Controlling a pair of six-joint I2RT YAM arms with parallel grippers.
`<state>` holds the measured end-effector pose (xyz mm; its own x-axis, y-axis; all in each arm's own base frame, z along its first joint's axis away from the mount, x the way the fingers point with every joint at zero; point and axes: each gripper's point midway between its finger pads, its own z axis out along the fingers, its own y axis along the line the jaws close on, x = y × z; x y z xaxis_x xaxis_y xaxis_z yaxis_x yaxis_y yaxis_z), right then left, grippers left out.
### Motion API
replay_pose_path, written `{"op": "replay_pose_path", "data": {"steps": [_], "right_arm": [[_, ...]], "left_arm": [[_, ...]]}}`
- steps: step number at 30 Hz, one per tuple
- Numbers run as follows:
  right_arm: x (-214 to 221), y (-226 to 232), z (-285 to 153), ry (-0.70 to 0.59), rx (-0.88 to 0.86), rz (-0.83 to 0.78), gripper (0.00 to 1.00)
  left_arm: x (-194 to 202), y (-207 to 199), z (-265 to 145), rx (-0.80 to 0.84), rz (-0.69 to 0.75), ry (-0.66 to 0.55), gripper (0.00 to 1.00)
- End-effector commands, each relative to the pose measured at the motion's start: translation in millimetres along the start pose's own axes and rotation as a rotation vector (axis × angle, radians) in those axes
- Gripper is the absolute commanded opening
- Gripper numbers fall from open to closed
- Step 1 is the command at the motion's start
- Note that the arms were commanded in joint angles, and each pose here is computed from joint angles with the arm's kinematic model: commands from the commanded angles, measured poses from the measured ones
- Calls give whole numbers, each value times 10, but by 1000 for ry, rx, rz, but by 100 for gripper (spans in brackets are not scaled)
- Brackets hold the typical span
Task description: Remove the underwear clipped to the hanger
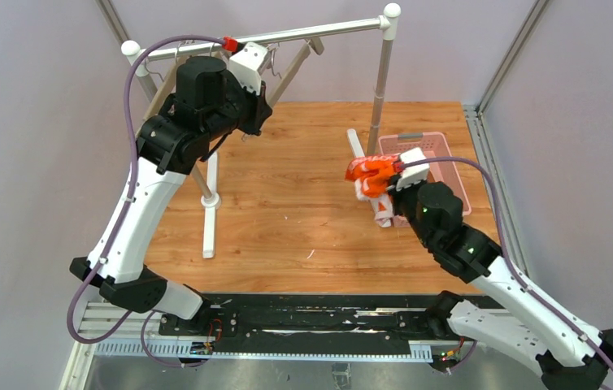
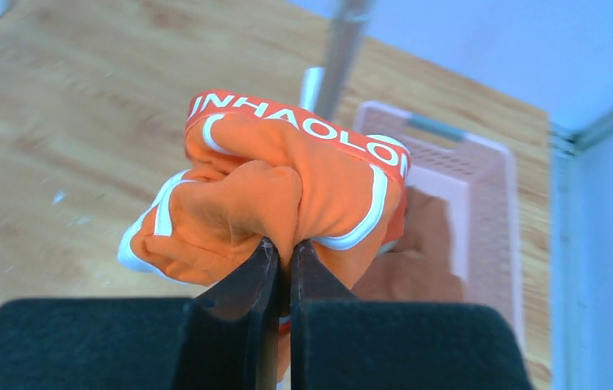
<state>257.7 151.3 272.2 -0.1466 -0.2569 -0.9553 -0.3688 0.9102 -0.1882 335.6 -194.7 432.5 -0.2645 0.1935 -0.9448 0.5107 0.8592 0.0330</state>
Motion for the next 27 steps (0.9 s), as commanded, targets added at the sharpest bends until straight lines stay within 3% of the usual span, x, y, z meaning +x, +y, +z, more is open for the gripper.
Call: {"op": "replay_pose_path", "data": {"steps": [1, 8, 19, 27], "right_arm": [[-239, -687, -114, -50, 248, -1, 1], [-312, -1290, -71, -96, 415, 68, 1], [312, -1826, 323, 3, 493, 181, 1], [751, -1790, 618, 36, 387, 301, 1]], "left_arm": [[-191, 15, -153, 3, 8, -65, 0], [-395, 50, -247, -6, 13, -118, 0], [-523, 74, -196, -13, 11, -154, 0], [-711, 200, 43, -45, 6, -162, 0]]}}
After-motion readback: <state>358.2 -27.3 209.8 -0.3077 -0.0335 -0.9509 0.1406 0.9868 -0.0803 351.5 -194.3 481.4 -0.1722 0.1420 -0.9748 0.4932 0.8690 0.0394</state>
